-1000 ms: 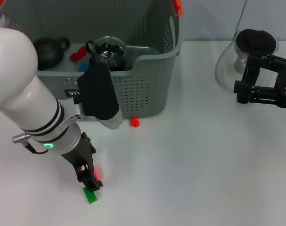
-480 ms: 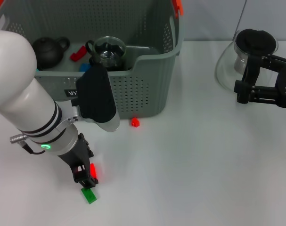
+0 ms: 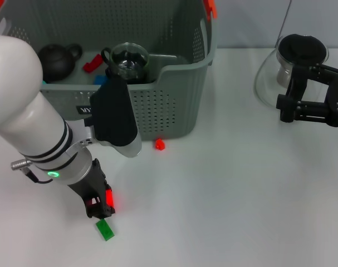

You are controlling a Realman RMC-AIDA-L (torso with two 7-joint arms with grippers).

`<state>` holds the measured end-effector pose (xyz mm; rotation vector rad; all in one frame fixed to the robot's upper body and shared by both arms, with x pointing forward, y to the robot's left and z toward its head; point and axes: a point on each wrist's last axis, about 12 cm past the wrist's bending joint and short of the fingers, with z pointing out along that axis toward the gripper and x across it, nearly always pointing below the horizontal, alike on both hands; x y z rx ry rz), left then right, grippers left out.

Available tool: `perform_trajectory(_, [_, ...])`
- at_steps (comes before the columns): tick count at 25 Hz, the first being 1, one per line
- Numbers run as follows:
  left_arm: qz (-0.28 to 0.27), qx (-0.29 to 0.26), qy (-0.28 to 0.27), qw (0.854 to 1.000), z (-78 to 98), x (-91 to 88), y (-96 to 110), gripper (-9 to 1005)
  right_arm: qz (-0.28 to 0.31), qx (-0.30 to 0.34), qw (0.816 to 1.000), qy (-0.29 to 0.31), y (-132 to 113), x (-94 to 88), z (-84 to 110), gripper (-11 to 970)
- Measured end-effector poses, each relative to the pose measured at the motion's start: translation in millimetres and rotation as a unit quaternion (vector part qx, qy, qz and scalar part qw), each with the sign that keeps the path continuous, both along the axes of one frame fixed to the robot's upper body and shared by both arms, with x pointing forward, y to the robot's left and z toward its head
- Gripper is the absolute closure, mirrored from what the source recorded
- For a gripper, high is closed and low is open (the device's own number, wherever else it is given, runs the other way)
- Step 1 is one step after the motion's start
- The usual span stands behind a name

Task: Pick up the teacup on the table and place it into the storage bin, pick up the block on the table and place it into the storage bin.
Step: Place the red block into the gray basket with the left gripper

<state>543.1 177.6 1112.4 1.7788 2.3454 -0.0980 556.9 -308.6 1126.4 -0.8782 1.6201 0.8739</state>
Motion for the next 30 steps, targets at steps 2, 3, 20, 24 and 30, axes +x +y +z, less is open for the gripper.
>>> perform_trajectory(2, [-0.001,-0.003,0.001,1.000,5.5,-1.1,0,592,0.000,0.000,1.000,0.000,0,0.0,0.0,35])
perform_trajectory(3, [-0.002,-0.007,0.003,1.000,11.3,-2.3,0,590,0.000,0.000,1.000,0.000,0,0.0,0.0,35])
perform_trajectory(20, [0.176,-0.236,-0.175,0.940,200.1,33.3,87,559,0.005,0.003,1.000,-0.002,-2,-3.3,0.6,37])
perform_trajectory(24, [0.213,-0.239,-0.181,0.930,190.3,69.6,93,551,0.007,0.003,1.000,-0.003,-3,-4.1,1.0,37])
perform_trajectory(30, [0.255,-0.224,-0.186,0.922,164.2,109.9,90,540,0.013,0.003,1.000,-0.003,0,-3.8,1.9,38])
